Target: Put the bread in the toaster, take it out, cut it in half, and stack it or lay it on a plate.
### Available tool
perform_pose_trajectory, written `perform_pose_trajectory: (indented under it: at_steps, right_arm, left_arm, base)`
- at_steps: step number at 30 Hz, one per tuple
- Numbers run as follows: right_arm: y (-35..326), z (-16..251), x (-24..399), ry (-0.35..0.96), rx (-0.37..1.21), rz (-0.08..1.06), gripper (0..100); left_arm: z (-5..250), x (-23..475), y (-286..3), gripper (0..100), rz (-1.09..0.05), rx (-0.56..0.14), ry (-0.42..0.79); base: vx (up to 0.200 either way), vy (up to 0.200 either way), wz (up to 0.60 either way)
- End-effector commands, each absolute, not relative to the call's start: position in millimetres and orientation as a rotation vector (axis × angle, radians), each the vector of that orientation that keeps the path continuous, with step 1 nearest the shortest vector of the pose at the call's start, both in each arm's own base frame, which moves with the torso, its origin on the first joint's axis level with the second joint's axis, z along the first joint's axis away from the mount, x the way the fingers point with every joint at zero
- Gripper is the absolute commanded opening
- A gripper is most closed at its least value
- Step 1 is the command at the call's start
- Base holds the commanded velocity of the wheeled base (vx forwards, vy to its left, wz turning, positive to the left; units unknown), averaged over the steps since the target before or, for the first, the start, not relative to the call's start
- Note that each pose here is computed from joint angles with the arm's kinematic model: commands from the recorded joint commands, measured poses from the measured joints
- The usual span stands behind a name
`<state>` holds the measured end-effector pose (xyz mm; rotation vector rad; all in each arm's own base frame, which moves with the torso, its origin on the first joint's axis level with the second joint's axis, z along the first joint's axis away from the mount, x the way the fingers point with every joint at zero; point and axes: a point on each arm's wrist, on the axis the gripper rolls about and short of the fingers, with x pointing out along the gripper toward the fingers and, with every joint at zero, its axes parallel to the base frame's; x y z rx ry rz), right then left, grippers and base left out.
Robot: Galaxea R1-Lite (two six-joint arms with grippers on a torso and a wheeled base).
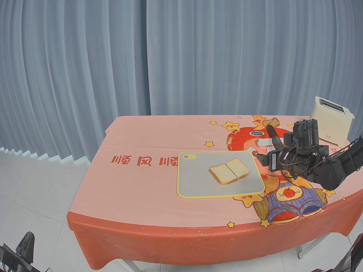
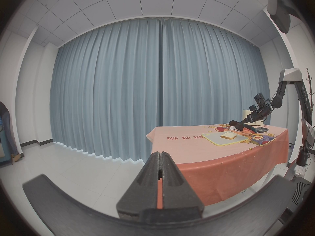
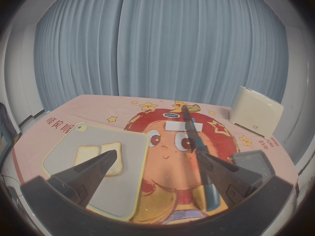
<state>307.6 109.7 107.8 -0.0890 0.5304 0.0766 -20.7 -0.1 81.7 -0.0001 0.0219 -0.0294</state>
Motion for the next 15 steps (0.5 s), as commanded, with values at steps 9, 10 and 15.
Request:
perform_pose_trajectory:
  at_steps: [9, 10, 15]
  right_arm:
    - [115.1, 89.0, 316.2, 0.588, -0.057, 0.131, 100]
    - [115.4, 87.8, 316.8, 0.591, -0.056, 0.13, 100]
    - [116.3, 86.4, 319.5, 0.594, -0.038, 0.123, 100]
  left_arm:
    - [76.9, -19.4, -0.1, 0, -0.029, 0.0, 0.04]
    - [76.9, -19.4, -0.1, 0, -0.029, 0.0, 0.04]
    - [76.9, -19.4, -0.1, 0, -0.029, 0.0, 0.04]
  base:
    - [0.0, 0.0, 0.0]
    - [0.0, 0.0, 0.0]
    - [0.0, 0.0, 0.0]
